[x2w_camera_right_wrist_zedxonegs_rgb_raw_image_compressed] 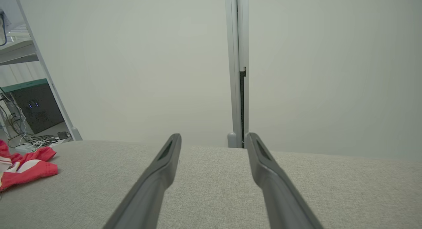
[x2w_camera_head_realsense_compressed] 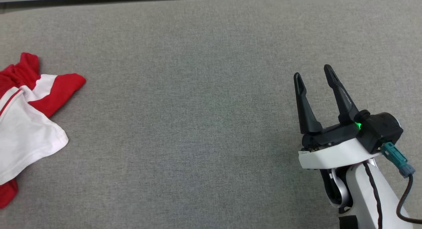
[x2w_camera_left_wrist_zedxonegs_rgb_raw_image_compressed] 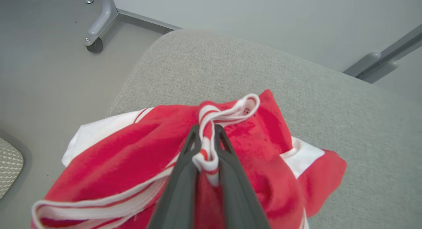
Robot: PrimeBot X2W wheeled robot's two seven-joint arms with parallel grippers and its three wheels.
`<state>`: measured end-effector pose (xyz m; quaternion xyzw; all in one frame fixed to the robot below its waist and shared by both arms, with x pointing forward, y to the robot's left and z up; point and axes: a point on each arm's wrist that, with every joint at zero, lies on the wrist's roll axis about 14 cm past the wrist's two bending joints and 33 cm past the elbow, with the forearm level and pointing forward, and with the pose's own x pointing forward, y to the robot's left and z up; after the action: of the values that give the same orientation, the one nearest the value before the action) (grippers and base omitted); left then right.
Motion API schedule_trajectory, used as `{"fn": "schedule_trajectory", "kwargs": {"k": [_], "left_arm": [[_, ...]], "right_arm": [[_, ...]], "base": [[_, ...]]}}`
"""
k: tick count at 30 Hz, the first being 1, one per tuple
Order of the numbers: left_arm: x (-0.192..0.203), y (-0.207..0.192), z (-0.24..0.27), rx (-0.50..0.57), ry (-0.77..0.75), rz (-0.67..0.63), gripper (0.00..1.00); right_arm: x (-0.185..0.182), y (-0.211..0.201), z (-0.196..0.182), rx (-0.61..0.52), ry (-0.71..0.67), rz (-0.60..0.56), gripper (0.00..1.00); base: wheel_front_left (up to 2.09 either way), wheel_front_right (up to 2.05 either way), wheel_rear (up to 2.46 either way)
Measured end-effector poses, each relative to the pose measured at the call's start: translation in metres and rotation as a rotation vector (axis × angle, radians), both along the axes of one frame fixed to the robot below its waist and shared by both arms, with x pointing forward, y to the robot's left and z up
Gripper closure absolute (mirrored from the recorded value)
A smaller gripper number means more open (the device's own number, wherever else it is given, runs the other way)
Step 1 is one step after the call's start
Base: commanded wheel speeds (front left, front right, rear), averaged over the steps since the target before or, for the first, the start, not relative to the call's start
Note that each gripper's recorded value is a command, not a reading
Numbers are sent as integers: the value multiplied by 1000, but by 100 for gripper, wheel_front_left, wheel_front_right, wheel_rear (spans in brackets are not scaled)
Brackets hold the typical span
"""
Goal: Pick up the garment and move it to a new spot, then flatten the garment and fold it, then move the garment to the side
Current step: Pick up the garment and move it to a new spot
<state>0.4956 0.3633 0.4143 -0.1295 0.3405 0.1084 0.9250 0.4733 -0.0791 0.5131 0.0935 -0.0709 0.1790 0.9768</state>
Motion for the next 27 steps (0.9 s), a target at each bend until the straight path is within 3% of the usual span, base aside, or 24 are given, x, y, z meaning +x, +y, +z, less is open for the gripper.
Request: {"fn": "schedule_trajectory", "kwargs": {"k": [14,21,26,27], "left_arm": [[19,-17,142,222,-357,-193,100],[15,-81,231,300,-571,-367,100],[2,-163,283,236,-740,-528,100],[-6,-199,295,185,-793,-594,100]], "right_arm": [[-33,9,37,29,-58,23,0],[-57,-2,61,44,-107,-7,0],[-72,-16,70,59,-124,-44,0],[-76,-24,73,63,-133,-67,0]], "base": [[0,0,0],[0,0,0],[0,0,0],[0,0,0]]}}
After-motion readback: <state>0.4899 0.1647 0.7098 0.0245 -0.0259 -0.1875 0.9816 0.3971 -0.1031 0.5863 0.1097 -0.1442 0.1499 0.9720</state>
